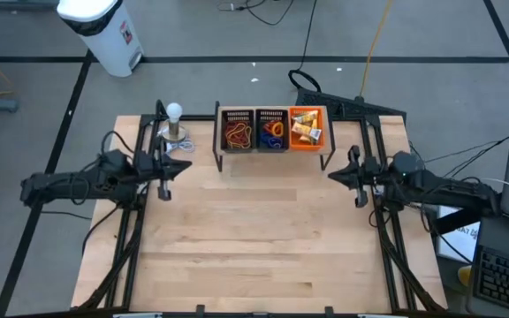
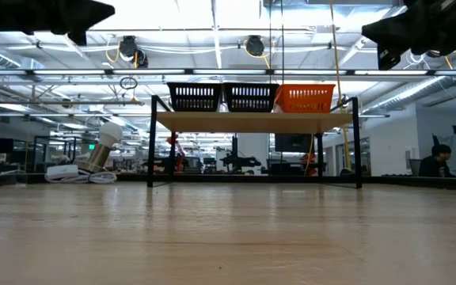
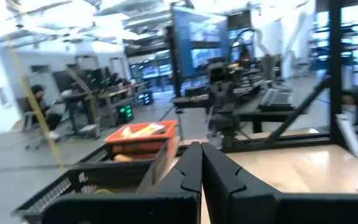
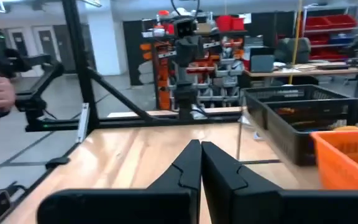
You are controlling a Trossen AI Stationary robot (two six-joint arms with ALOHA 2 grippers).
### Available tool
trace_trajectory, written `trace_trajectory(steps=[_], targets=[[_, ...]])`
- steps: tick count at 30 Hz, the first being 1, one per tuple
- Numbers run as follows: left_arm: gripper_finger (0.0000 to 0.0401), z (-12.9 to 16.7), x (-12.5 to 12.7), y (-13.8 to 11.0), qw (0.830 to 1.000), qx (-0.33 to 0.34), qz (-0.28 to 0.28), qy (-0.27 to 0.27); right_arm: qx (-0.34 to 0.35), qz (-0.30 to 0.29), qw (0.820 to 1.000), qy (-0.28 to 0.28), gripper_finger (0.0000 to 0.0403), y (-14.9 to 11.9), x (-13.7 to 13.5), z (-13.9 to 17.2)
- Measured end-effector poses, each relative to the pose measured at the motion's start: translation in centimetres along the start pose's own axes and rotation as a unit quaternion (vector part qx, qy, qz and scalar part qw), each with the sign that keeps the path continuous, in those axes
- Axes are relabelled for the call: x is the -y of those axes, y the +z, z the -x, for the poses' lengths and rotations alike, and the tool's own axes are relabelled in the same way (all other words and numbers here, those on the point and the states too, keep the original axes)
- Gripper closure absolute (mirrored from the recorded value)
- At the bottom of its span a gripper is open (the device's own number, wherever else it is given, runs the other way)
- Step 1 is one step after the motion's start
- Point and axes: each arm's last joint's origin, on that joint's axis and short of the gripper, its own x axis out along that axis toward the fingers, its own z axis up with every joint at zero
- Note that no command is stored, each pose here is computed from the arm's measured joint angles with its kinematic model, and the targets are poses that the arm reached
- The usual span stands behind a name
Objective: Pick & Place Office Desk Supplies
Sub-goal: Return to Home Position
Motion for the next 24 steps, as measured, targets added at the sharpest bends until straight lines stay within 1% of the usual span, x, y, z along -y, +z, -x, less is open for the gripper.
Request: trace_trajectory(steps=[3, 4, 6, 7, 10, 12, 15, 18, 21, 24], targets=[[0.0401, 0.2, 0.6, 0.1, 1.000, 0.002, -0.019, -0.022, -0.005, 0.027, 1.000, -0.010, 0.0402, -0.3, -0.6, 0.0], [0.0401, 0.2, 0.7, 0.0, 0.999, -0.005, -0.029, -0.017, -0.010, 0.042, 0.999, -0.025, 0.0402, -0.4, -0.6, 0.0], [0.0401, 0.3, 0.7, -0.3, 0.999, -0.026, -0.045, 0.013, -0.014, 0.067, 0.996, -0.055, 0.0403, -0.5, -0.7, 0.3], [0.0401, 0.4, 0.6, -0.5, 0.997, -0.038, -0.054, 0.027, -0.010, 0.077, 0.995, -0.060, 0.0403, -0.4, -0.7, 0.5], [0.0401, 0.6, 0.1, -0.8, 0.995, -0.056, -0.064, 0.046, 0.012, 0.094, 0.994, -0.058, 0.0403, 0.0, -0.7, 1.1], [0.0401, 0.6, -0.3, -1.0, 0.995, -0.062, -0.057, 0.043, 0.017, 0.097, 0.994, -0.039, 0.0403, 0.1, -0.7, 1.3], [0.0401, 0.6, -1.0, -1.2, 0.996, -0.066, -0.037, 0.041, 0.009, 0.076, 0.997, -0.023, 0.0403, -0.1, -0.7, 1.4], [0.0401, 0.8, -1.4, -1.4, 0.997, -0.070, -0.012, 0.042, -0.004, 0.047, 0.998, -0.036, 0.0403, -0.4, -0.7, 1.6], [0.0401, 1.5, -1.3, -1.3, 0.998, -0.065, -0.002, 0.027, 0.002, 0.034, 0.999, -0.038, 0.0403, -0.4, -0.7, 2.1], [0.0401, 2.4, -1.1, -1.0, 0.998, -0.055, 0.008, 0.032, 0.020, 0.021, 0.999, -0.040, 0.0403, -0.3, -0.8, 2.8]])
